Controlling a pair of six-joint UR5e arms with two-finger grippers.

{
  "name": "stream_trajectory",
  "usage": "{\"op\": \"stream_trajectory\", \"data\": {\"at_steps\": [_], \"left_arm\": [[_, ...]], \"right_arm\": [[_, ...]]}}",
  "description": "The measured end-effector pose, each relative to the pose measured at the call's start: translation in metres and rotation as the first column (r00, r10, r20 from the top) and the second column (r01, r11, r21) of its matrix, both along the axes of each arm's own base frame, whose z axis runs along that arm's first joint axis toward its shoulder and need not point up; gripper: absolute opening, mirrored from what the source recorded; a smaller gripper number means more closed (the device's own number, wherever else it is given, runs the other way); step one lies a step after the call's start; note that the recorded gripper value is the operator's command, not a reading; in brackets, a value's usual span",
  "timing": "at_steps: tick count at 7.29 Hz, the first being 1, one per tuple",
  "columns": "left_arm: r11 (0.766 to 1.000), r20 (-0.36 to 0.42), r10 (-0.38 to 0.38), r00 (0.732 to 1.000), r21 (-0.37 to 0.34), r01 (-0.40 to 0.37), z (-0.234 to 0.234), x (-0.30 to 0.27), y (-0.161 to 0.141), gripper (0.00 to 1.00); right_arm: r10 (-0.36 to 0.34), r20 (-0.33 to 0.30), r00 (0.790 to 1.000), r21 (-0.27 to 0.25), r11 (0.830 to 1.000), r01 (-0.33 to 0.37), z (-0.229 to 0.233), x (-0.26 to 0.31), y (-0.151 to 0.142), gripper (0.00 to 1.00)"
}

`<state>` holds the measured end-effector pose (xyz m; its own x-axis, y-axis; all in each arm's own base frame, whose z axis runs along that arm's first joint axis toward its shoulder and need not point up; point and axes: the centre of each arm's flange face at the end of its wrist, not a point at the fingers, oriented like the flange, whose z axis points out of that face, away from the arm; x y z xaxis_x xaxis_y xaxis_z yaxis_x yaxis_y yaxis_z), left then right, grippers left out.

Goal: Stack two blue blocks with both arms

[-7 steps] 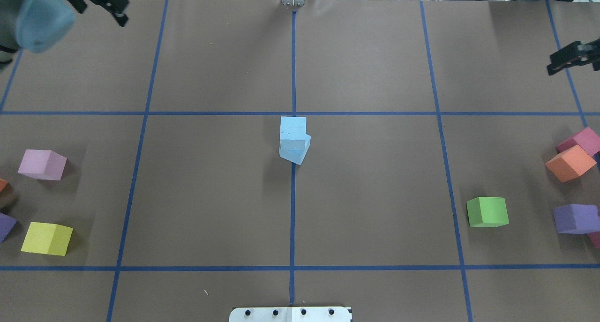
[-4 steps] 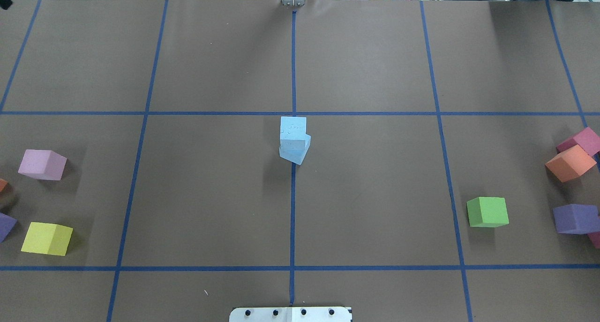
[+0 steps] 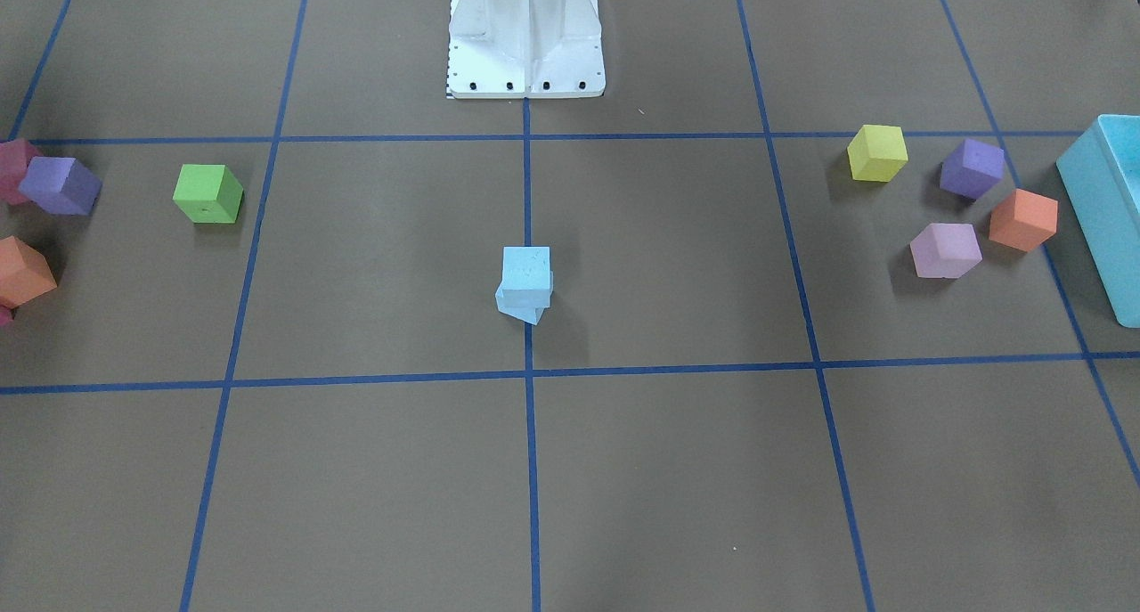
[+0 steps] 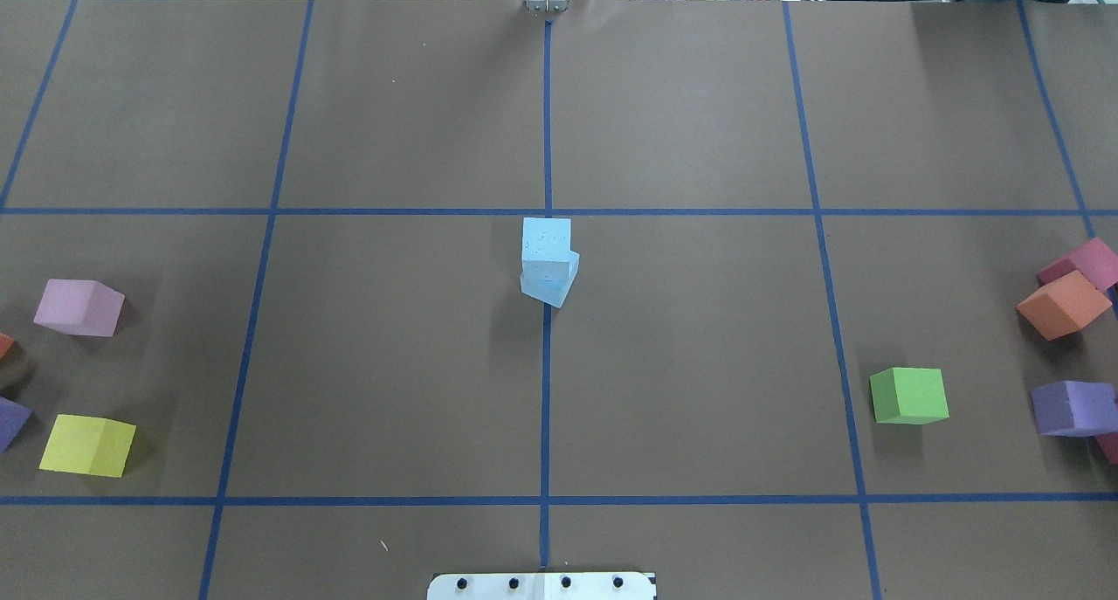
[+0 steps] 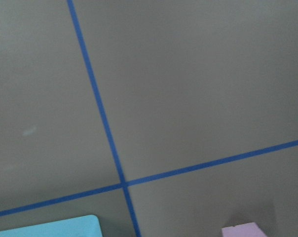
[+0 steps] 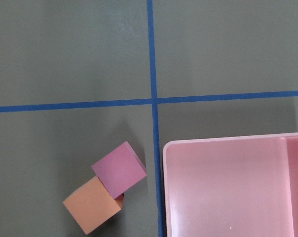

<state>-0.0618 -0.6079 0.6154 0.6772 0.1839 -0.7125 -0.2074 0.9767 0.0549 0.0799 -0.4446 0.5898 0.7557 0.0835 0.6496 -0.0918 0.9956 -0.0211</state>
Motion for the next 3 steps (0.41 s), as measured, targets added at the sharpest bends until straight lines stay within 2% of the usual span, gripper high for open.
{"op": "stream_trajectory", "data": {"at_steps": [3], "left_arm": [[0.999, -0.001, -0.004, 1.000, -0.048, 0.004, 0.035, 0.000, 0.042, 0.99]], "right_arm": [[0.005, -0.003, 1.000, -0.016, 1.000, -0.005, 0.009, 0.004, 0.010, 1.00]]}}
